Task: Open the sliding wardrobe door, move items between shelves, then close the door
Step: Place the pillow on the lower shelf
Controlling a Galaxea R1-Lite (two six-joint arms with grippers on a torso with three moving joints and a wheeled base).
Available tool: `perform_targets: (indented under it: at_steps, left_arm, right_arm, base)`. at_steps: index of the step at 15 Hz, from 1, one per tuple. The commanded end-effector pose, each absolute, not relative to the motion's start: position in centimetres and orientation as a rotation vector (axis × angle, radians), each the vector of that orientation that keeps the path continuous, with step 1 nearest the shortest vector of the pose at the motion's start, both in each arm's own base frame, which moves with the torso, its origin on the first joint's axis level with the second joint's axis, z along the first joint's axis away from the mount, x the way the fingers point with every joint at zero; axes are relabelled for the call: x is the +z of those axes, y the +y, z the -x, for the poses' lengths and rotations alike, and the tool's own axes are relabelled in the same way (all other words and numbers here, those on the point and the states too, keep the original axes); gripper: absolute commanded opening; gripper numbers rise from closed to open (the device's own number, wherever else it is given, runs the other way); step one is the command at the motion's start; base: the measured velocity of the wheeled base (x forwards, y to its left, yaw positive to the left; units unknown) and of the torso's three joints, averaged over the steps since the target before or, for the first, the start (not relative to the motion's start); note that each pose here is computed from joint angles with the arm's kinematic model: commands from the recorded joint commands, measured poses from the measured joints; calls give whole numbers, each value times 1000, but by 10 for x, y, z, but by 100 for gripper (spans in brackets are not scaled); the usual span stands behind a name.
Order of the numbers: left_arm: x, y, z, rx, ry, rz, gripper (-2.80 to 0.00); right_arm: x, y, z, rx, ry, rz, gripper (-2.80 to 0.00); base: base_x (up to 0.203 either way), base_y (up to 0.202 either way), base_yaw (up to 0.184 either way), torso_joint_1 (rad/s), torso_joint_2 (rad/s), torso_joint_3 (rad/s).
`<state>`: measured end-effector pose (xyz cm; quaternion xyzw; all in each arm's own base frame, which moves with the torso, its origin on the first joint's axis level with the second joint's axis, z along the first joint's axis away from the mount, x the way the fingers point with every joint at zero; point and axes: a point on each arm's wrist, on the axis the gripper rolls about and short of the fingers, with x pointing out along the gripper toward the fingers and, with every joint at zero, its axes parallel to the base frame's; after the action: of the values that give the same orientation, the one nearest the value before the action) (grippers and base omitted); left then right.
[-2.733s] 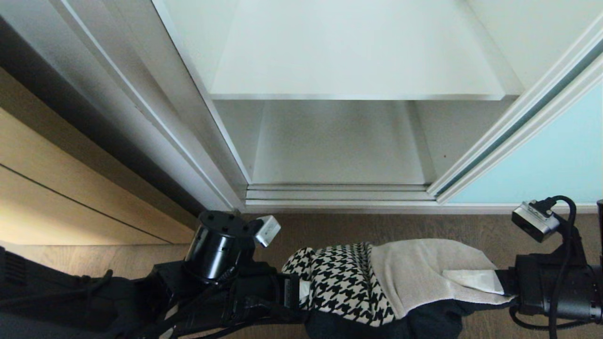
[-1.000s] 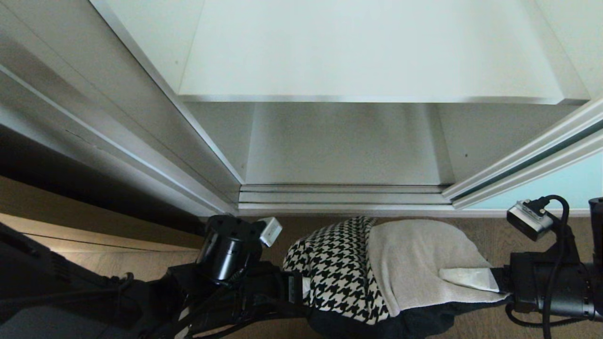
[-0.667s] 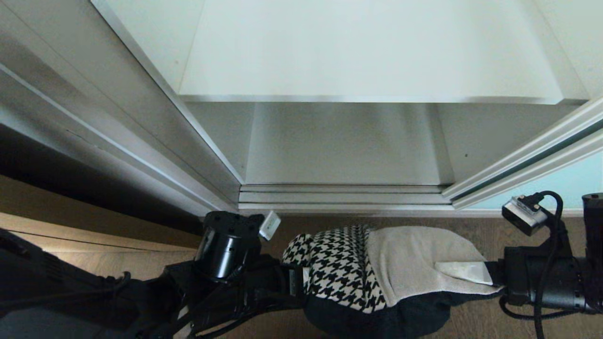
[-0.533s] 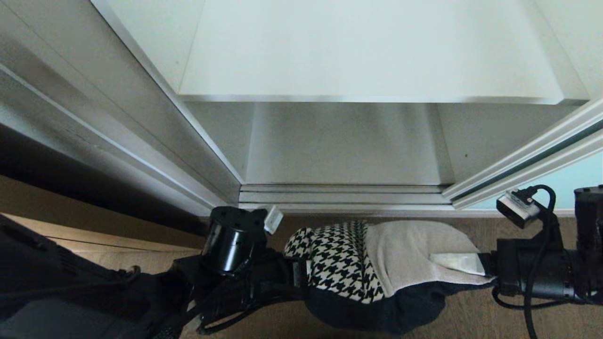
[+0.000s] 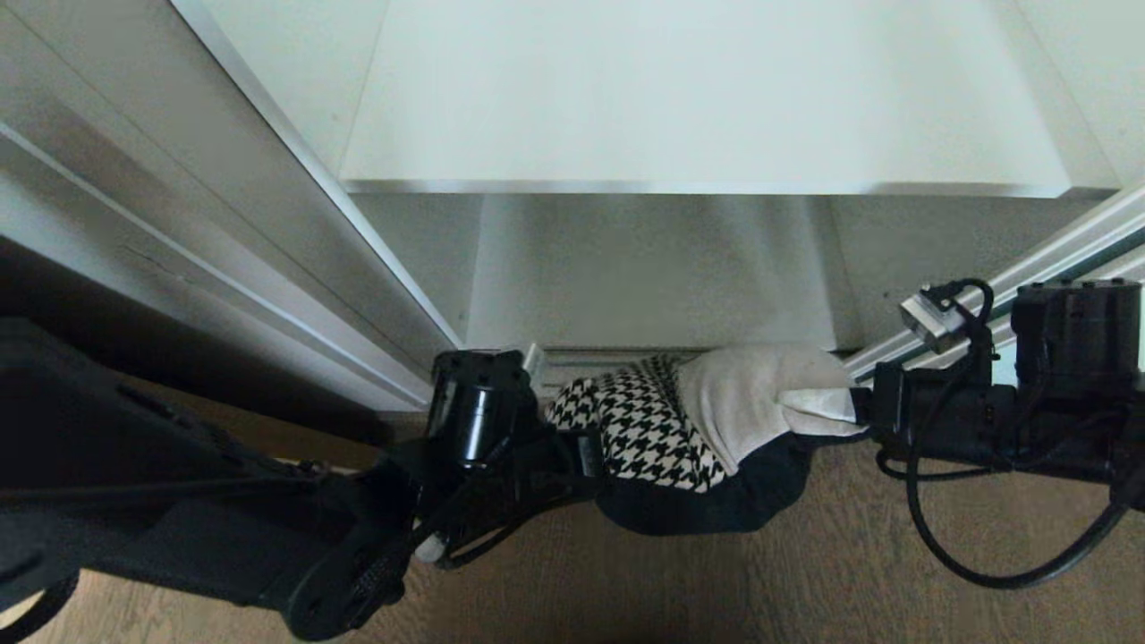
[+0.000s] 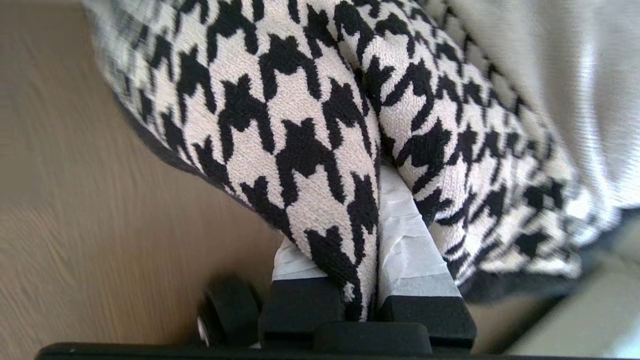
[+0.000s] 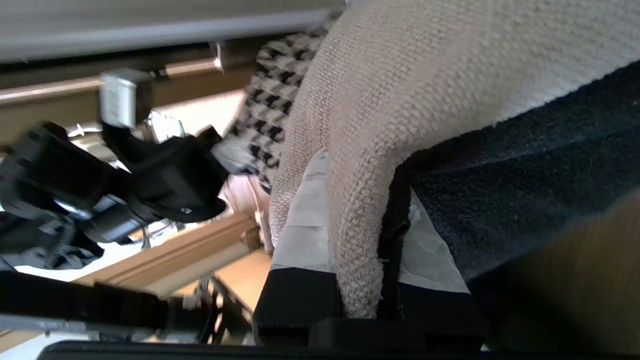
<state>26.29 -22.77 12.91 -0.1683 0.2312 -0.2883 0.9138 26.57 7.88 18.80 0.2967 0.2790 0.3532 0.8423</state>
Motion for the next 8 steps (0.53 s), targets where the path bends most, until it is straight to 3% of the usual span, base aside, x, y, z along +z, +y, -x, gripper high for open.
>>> perform_targets:
  at_steps: [1, 4, 8]
  left_arm:
    - [120, -234, -276, -554, 470, 342, -280]
    - [120, -236, -299, -518, 346, 361, -280]
    - [150, -228, -320, -501, 206, 370, -280]
  right_arm:
    - [192, 82, -281, 753, 567, -627, -280]
    - [195, 83, -301, 764, 497, -616, -280]
    - [213, 79, -319, 779, 384, -598, -280]
  base:
    - [0, 0, 0, 0, 0, 0]
    - [0, 0, 0, 0, 0, 0]
    - [0, 0, 0, 0, 0, 0]
